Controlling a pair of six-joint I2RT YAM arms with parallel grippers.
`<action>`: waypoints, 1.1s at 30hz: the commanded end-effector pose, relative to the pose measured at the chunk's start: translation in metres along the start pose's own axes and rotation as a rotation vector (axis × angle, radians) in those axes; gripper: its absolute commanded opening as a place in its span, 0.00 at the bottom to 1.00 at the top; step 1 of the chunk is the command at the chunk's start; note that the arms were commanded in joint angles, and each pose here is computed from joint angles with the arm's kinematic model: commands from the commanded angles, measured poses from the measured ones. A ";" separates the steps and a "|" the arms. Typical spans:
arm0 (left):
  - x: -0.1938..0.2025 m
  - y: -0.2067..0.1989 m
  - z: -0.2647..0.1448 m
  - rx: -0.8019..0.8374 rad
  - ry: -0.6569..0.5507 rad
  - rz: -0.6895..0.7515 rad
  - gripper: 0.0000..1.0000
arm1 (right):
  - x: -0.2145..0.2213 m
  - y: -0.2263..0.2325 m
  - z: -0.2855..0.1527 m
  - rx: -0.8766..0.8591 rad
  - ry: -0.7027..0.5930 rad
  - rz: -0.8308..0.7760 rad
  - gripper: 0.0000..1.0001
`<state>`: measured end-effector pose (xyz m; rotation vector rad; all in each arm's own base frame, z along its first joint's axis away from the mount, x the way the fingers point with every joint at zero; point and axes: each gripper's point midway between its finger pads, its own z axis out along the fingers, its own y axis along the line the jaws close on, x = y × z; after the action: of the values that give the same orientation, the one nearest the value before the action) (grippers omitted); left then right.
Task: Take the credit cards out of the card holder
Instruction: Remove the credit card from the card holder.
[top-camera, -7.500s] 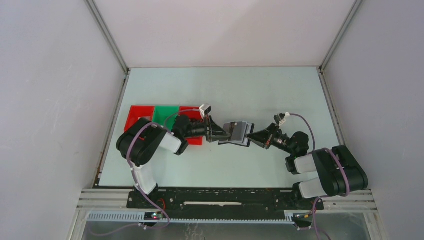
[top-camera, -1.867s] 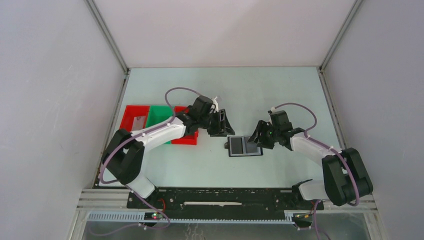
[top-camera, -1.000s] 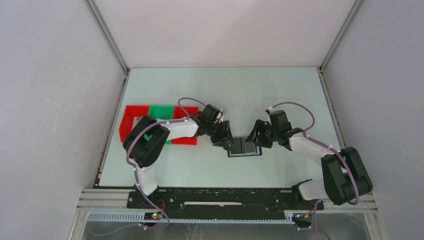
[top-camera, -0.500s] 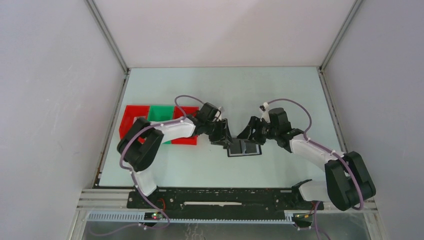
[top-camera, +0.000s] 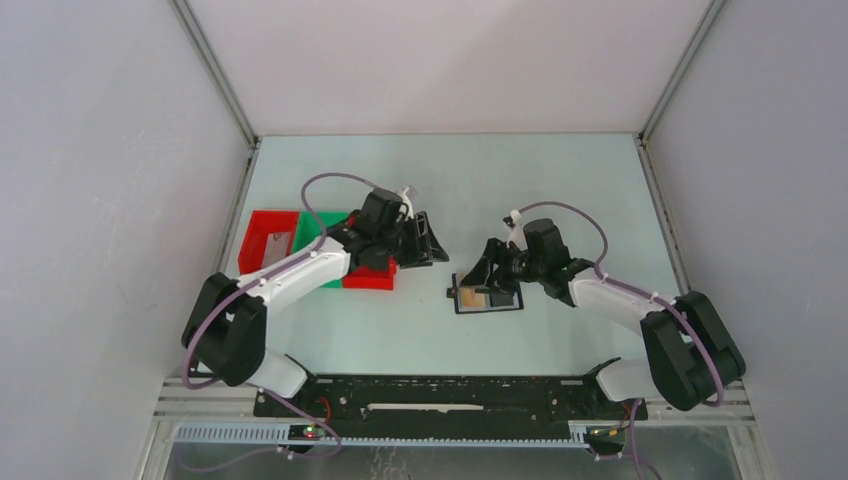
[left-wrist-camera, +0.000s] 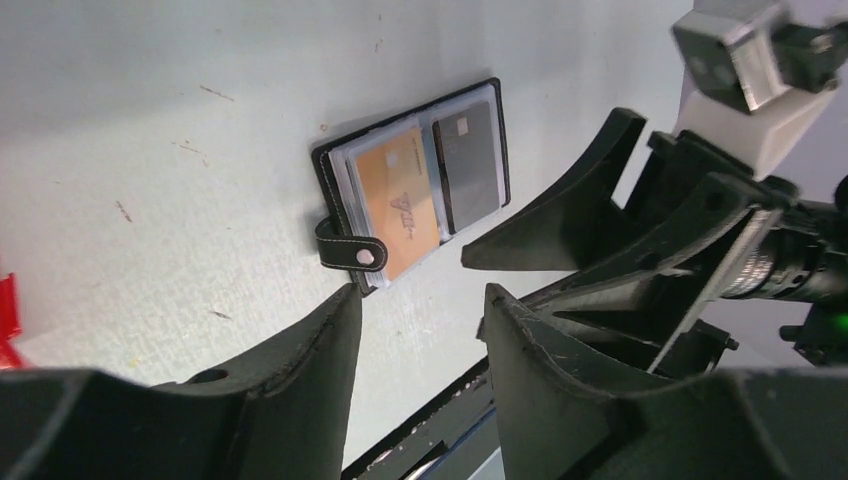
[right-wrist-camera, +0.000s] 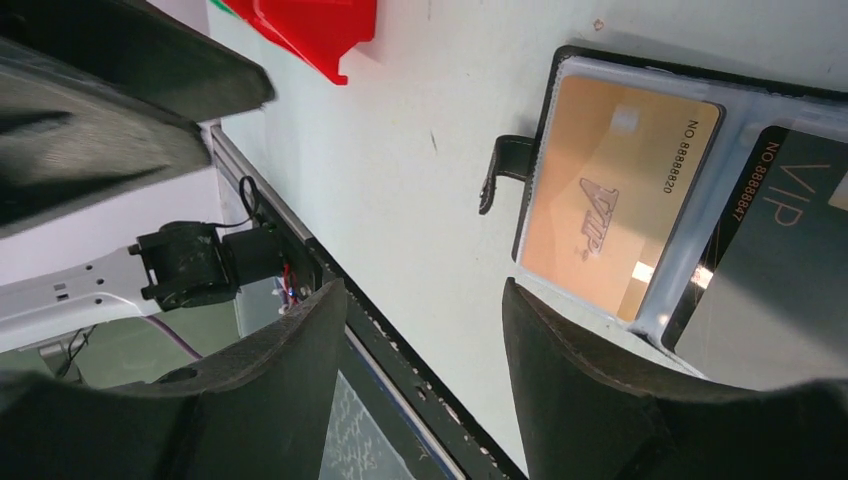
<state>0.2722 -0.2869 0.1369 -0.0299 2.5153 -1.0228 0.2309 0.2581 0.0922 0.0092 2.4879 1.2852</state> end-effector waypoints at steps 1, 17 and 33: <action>0.012 -0.015 0.006 0.039 0.037 0.035 0.54 | -0.026 0.015 -0.021 -0.022 -0.103 -0.048 0.66; 0.051 -0.017 0.086 0.105 0.202 -0.042 0.51 | -0.028 -0.068 -0.011 0.135 -0.083 0.148 0.39; 0.078 0.039 0.107 -0.048 0.301 -0.060 0.50 | -0.016 -0.084 0.014 0.170 -0.017 0.167 0.29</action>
<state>0.2454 -0.3519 0.0381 0.0233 2.7691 -1.1686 0.2529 0.2141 0.0237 0.2910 2.6430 1.1430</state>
